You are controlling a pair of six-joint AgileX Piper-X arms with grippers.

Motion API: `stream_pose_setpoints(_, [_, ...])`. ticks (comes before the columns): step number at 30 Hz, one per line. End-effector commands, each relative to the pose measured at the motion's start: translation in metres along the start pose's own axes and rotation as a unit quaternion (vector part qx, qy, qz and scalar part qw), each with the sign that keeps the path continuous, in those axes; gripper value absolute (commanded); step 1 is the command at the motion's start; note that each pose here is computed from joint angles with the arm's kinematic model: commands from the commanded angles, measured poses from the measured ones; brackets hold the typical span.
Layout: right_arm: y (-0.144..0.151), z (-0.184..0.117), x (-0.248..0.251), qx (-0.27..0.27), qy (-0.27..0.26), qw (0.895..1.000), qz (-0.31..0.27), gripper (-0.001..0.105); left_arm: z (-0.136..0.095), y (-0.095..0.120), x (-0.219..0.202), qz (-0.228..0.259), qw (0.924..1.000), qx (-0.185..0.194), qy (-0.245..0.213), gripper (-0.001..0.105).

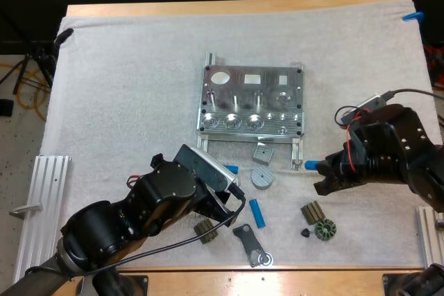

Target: Load cells from right to left

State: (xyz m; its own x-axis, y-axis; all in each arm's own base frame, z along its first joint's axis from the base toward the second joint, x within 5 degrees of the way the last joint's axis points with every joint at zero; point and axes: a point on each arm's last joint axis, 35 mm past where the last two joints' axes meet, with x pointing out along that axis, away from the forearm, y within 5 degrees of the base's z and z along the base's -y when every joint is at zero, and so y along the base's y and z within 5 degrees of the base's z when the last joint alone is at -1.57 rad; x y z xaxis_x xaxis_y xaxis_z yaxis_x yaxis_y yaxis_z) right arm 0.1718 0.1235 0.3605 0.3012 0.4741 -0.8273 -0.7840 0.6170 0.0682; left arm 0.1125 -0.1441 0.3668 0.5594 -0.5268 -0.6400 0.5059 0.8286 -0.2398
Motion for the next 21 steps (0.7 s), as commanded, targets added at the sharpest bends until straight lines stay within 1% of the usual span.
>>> stream_pose_setpoints(1, [0.0, 0.003, -0.004, -0.008, 0.006, 1.0, -0.004, 0.012, 0.002, 0.0, -0.003, 0.009, 0.9999, -0.005, -0.01, 0.059])
stream_pose_setpoints(4, [-0.003, 0.008, 0.0, -0.008, 0.032, 0.999, -0.003, 0.012, 0.002, 0.0, -0.003, 0.014, 0.9998, -0.005, -0.012, 0.059])
stream_pose_setpoints(8, [-0.006, 0.017, 0.004, -0.021, 0.056, 0.998, -0.007, 0.012, 0.003, 0.002, -0.004, 0.042, 0.9988, -0.005, -0.025, 0.059])
stream_pose_setpoints(14, [-0.012, 0.034, 0.003, -0.041, 0.056, 0.997, -0.033, 0.012, 0.003, 0.005, -0.004, 0.077, 0.9963, -0.006, -0.037, 0.059])
stream_pose_setpoints(18, [-0.015, 0.044, 0.003, -0.047, 0.052, 0.997, -0.037, 0.012, 0.002, 0.014, -0.001, 0.102, 0.9945, -0.014, -0.02, 0.059])
stream_pose_setpoints(21, [-0.017, 0.049, 0.005, -0.066, 0.058, 0.995, -0.049, 0.012, 0.001, 0.02, 0.002, 0.104, 0.9943, -0.025, 0.0, 0.059])
